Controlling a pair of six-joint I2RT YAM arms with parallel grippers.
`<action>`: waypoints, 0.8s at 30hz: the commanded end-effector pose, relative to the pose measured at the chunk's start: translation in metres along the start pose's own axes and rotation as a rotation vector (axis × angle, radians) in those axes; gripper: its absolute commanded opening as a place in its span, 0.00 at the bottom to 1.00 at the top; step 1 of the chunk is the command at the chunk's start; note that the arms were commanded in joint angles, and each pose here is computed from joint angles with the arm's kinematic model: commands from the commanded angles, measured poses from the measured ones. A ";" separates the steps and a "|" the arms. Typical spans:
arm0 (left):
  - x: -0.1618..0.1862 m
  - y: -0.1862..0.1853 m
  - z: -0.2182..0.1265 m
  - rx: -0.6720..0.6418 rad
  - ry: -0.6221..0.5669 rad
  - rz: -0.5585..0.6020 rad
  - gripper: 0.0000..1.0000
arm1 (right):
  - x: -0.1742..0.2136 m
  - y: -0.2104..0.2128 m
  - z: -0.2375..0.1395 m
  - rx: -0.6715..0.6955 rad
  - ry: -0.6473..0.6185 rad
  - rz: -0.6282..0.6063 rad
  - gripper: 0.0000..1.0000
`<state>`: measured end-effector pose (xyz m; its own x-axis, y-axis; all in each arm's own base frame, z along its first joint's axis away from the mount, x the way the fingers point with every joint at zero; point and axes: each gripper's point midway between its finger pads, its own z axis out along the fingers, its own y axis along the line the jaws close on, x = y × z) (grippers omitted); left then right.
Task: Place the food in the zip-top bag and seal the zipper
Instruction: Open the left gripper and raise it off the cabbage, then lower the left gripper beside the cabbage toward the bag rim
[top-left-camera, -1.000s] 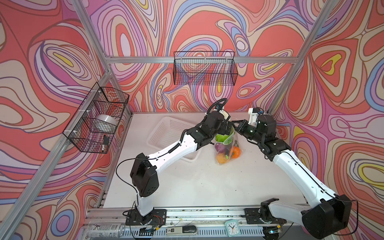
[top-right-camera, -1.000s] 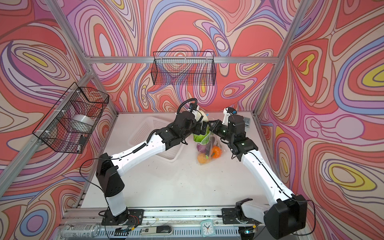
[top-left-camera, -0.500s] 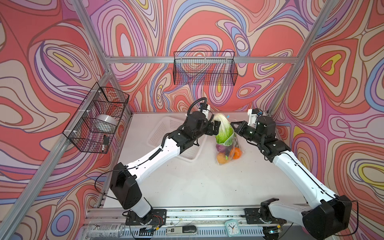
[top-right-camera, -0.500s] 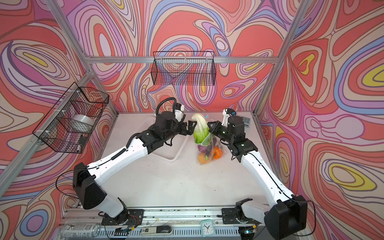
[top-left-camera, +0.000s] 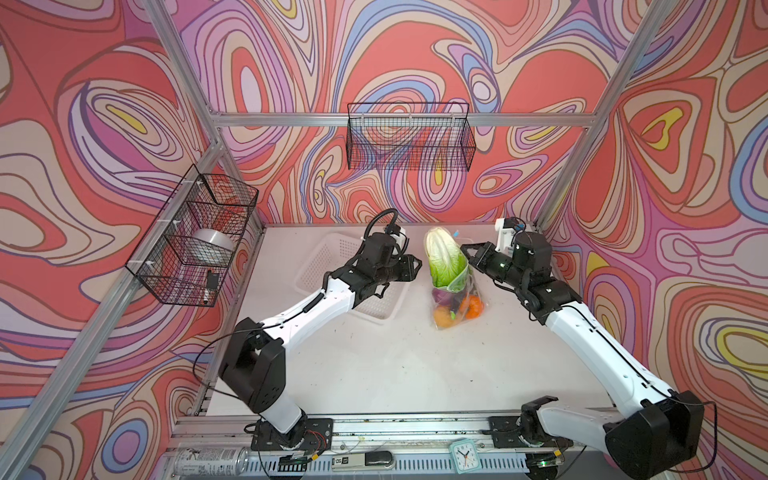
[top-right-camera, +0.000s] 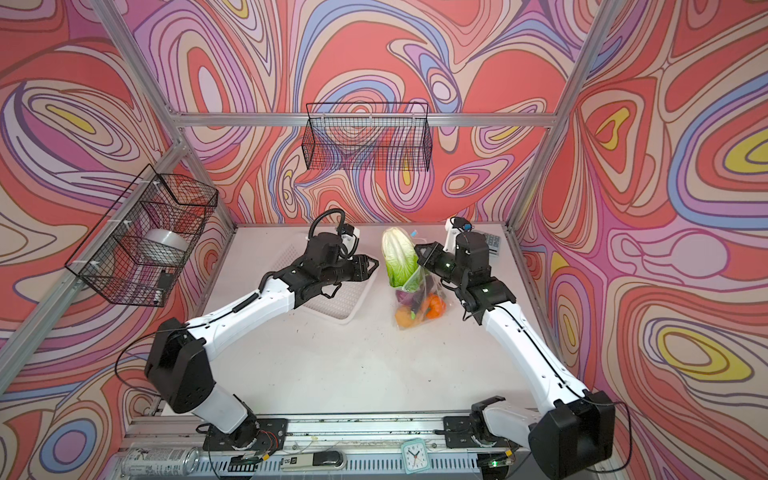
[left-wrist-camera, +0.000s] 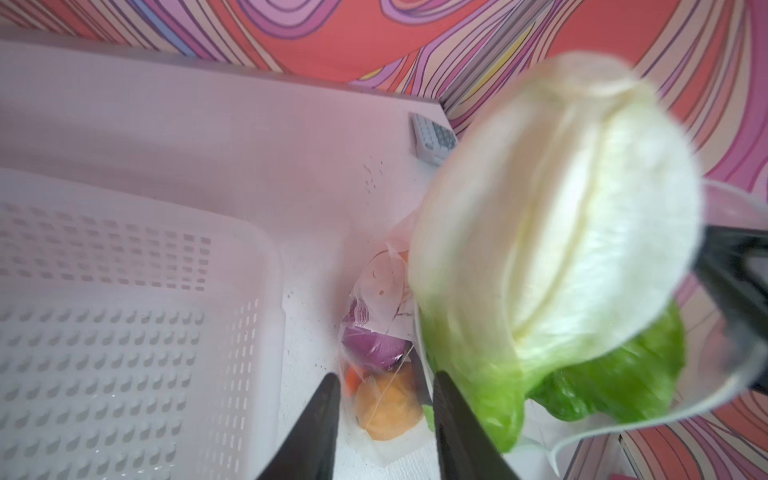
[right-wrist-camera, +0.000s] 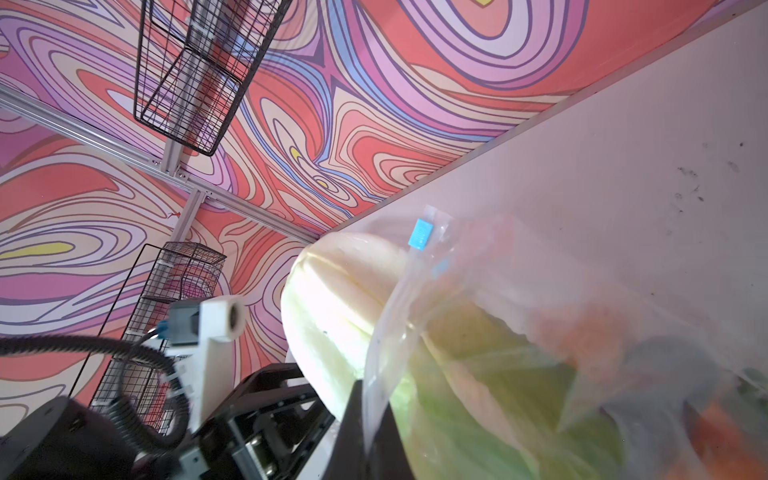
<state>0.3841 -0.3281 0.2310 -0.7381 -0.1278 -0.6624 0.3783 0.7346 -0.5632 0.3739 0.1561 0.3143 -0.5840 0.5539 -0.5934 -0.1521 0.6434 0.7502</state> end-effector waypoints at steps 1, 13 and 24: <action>0.001 -0.013 0.010 0.063 0.058 -0.036 0.35 | -0.010 0.014 -0.009 -0.047 -0.041 -0.025 0.00; 0.008 -0.020 0.032 0.130 0.101 -0.079 0.35 | -0.010 0.014 -0.009 -0.050 -0.038 -0.026 0.00; 0.018 -0.023 0.054 0.182 0.173 -0.110 0.37 | -0.011 0.016 -0.008 -0.057 -0.038 -0.020 0.00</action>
<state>0.3908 -0.3739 0.1944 -0.8571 -0.0741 -0.5098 0.3557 0.6307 -0.6897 0.3737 0.1562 0.3144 -0.5859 0.5534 -0.5920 -0.1532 0.6416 0.7515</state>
